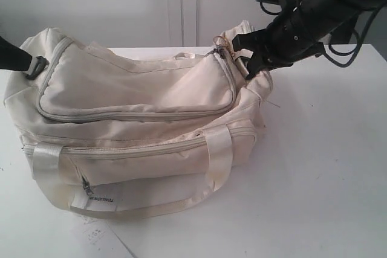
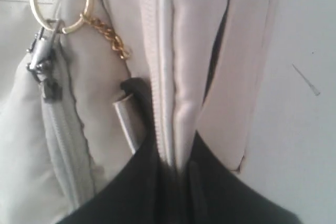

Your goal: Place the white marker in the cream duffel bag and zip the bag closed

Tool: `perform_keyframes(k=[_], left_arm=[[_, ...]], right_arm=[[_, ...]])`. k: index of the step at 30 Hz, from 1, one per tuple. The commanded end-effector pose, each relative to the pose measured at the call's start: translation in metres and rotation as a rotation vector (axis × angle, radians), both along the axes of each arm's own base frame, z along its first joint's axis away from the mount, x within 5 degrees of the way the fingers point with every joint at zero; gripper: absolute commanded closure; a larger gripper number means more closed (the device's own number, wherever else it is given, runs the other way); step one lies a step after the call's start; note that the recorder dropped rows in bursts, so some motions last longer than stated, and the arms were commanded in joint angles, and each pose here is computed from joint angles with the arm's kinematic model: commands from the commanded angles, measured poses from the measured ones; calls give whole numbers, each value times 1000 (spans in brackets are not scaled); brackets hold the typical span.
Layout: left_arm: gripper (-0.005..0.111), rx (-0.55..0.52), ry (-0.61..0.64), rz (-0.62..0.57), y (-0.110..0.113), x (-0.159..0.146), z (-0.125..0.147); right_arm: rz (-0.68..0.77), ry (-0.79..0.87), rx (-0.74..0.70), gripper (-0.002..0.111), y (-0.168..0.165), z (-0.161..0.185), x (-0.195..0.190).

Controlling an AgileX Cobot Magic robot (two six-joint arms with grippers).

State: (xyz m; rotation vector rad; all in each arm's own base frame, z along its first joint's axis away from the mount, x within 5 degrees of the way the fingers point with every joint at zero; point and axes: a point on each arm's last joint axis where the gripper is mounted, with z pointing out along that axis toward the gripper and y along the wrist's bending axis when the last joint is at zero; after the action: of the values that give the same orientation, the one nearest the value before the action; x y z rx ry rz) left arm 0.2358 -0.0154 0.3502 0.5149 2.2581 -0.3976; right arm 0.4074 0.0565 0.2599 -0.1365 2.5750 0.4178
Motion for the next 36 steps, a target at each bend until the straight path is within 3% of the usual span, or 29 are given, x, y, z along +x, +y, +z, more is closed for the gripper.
perform_keyframes(k=[1,8,16,19,24,27,31,36], left_arm=[[107,-11,1,-10,-1,-4,2],[107,-6,-2,-15,-1,-4,2],[107,-6,-2,-15,-1,-4,2],[107,-19,7,-1,-1,-4,2],[107,-6,-38,40,2,1,4],[107,-11,-74,87,5,5,6],[107,10,-85,96,7,6,6],[107,106,21,201,19,2,-3]], right_arm=[[5,-50,-19,108,-4,18,-4],[-48,-32,-145,108,-17,37,-21],[-51,40,-140,107,-17,32,-26],[-53,56,-138,95,-17,32,-28],[-63,44,-158,59,-19,39,-32],[-62,-23,-229,50,-26,56,-38],[-66,-90,-304,57,-32,77,-48],[-101,-129,-397,93,-42,98,-64]])
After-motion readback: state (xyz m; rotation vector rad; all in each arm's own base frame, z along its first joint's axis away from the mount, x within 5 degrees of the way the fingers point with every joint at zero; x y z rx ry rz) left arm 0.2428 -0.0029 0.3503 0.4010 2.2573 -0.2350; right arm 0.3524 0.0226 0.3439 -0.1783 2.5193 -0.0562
